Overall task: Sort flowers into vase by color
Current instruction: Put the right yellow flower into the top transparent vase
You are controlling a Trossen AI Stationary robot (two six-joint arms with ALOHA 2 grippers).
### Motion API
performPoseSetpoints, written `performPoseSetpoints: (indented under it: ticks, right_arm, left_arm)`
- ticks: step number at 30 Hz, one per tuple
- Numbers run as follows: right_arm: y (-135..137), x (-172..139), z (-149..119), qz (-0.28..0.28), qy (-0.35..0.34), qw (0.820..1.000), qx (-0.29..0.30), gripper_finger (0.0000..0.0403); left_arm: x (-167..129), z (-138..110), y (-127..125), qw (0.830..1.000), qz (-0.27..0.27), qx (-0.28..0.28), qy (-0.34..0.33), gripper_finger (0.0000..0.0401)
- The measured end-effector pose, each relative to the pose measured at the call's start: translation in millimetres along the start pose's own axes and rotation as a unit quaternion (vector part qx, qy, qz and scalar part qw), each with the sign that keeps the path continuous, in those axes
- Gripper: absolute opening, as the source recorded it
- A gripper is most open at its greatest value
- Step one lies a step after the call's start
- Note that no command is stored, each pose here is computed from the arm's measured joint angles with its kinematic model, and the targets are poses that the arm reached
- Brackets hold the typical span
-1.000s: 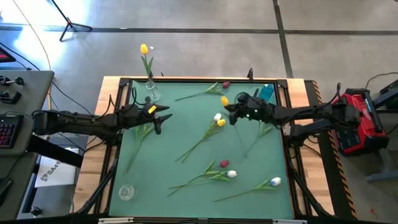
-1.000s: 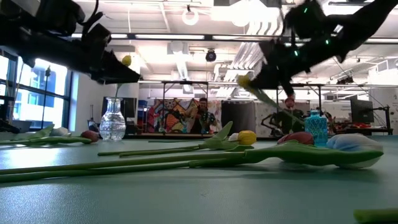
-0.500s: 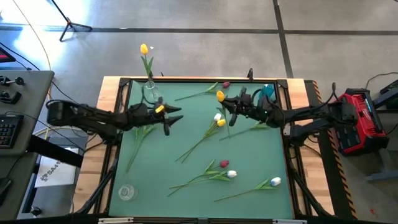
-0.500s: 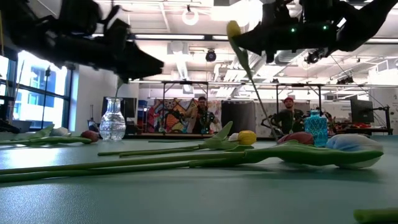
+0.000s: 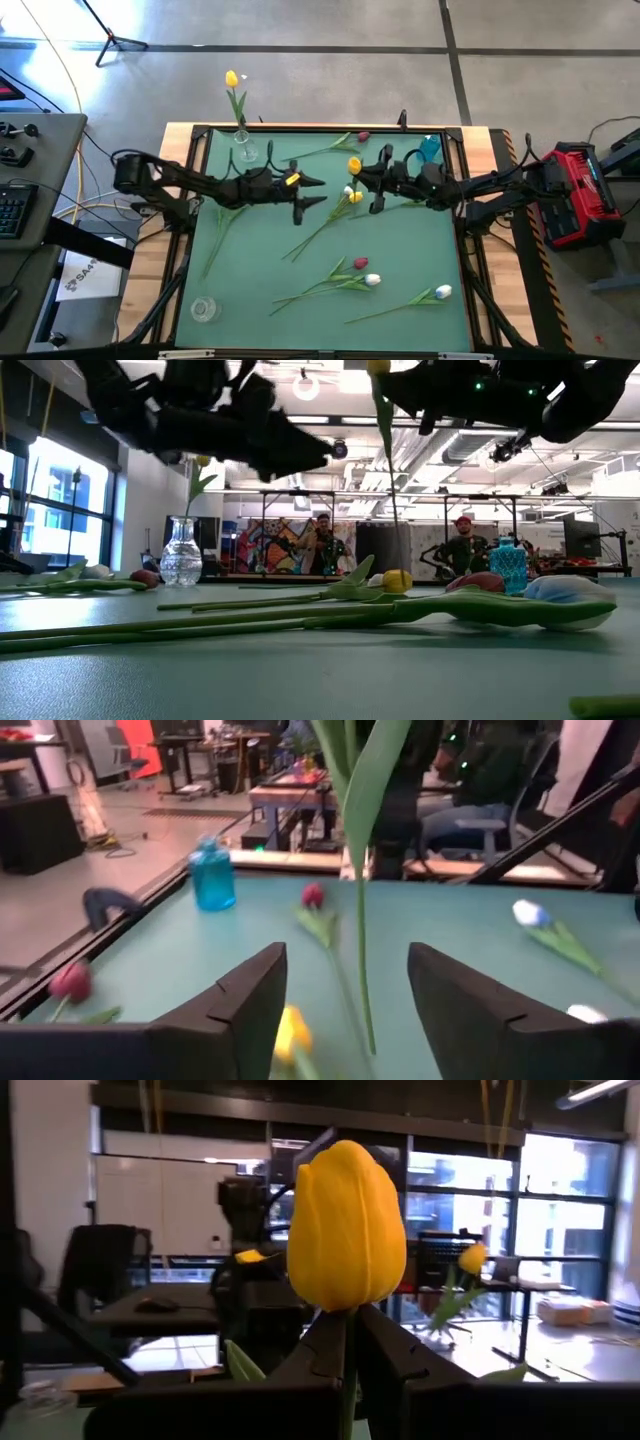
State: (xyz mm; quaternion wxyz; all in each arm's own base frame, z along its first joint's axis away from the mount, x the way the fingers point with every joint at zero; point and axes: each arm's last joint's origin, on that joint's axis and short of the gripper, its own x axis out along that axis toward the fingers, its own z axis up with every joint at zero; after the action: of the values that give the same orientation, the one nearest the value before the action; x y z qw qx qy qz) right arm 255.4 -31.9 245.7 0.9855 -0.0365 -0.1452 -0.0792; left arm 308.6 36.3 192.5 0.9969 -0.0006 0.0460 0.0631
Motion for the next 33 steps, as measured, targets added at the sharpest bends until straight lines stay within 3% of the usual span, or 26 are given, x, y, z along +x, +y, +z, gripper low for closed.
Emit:
performPoseSetpoints:
  ticks: [6, 15, 22, 33]
  right_arm:
    - [7.4, -0.4, 3.9, 0.034, -0.02, 0.999, -0.001, 0.0]
    - [9.8, -0.5, 4.0, 0.038, -0.02, 0.999, -0.008, 0.0]
    - [10.3, -0.6, 4.9, 0.048, -0.026, 0.998, -0.016, 0.0]
    - [12.4, -1.1, 9.9, 0.094, -0.055, 0.994, -0.024, 0.0]
  left_arm:
    - [28.8, 5.7, -5.6, 1.0, -0.011, 0.001, -0.007, 0.0261]
    - [57.2, 14.1, -8.9, 0.998, -0.056, 0.002, -0.025, 0.0268]
    - [66.2, 17.7, -12.1, 0.996, -0.081, 0.003, -0.031, 0.0235]
    - [70.1, 27.4, -11.8, 0.996, -0.076, 0.003, -0.045, 0.0162]
